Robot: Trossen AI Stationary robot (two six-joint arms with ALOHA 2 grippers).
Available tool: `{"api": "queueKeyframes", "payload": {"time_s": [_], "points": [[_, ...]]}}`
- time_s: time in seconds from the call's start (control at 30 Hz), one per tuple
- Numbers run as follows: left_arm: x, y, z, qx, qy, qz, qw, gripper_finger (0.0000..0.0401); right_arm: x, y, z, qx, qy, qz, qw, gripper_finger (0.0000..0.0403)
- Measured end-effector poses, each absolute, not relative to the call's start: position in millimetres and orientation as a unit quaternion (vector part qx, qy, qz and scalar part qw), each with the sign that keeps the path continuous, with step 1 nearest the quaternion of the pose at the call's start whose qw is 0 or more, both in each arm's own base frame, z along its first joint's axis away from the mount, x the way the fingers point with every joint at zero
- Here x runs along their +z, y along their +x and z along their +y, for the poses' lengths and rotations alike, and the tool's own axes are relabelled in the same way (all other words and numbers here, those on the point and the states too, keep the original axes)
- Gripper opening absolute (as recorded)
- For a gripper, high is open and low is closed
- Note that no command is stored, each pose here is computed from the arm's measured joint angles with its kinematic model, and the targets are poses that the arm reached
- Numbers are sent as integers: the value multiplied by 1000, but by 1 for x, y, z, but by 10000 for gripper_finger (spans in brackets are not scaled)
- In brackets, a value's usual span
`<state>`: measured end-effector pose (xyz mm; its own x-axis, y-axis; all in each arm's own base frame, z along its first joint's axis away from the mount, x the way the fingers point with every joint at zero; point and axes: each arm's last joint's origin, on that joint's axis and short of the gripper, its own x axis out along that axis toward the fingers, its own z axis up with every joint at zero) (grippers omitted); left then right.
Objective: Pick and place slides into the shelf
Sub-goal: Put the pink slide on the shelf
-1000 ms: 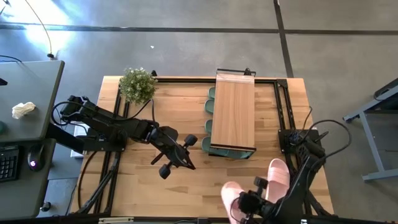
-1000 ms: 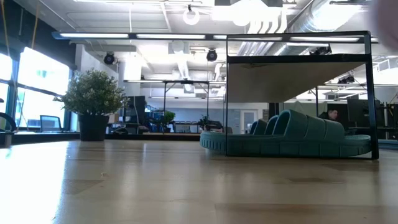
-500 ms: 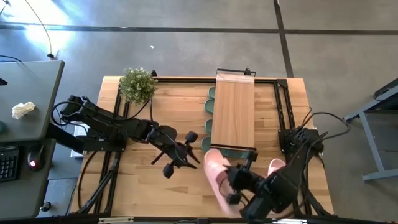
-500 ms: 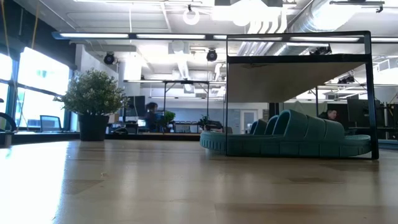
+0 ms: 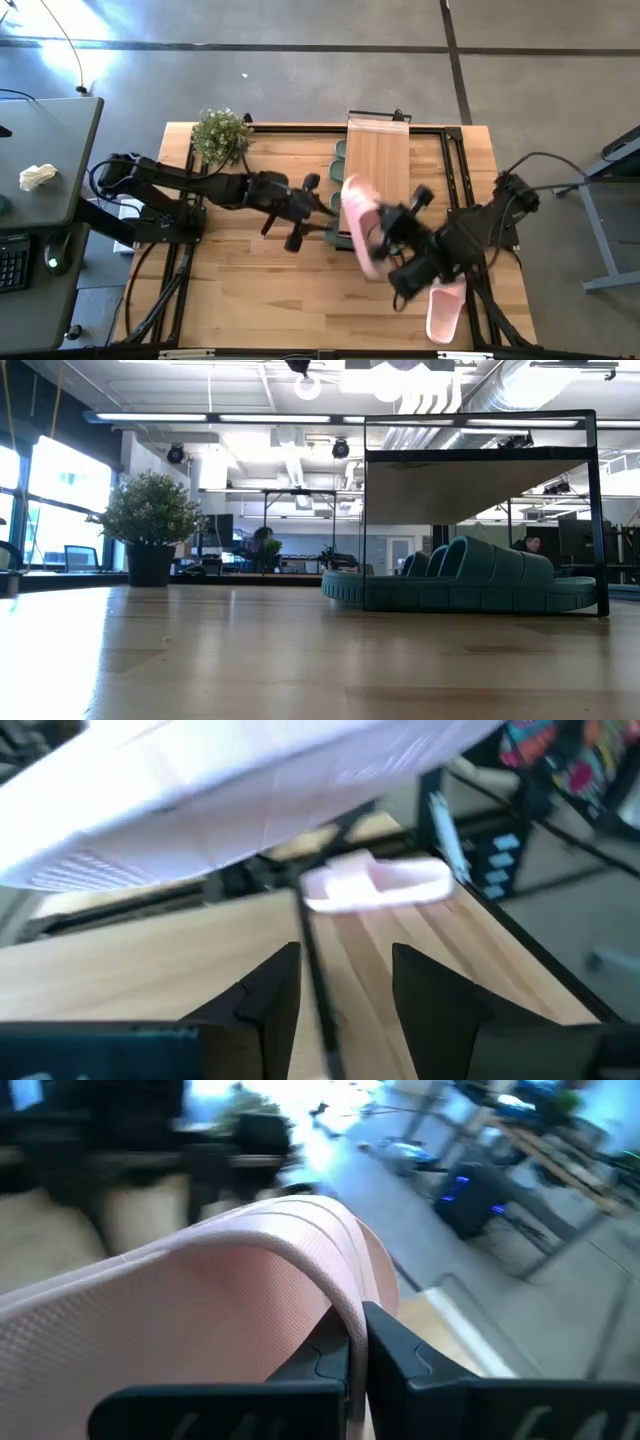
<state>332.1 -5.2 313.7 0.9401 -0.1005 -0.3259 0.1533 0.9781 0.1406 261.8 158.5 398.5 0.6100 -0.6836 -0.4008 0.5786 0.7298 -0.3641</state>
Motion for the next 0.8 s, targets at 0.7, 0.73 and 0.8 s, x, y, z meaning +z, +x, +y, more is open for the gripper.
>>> {"api": "queueKeyframes", "payload": {"time_s": [0.7, 0.73, 0.8], "points": [[333, 332, 56, 200, -10, 58, 978, 145, 385, 216, -50, -641, 51, 297, 706, 0], [333, 332, 57, 203, -11, 59, 977, 145, 383, 215, -57, -631, 59, 332, 699, 0], [332, 332, 57, 207, -11, 62, 976, 145, 381, 213, -69, -616, 67, 376, 690, 0]]}}
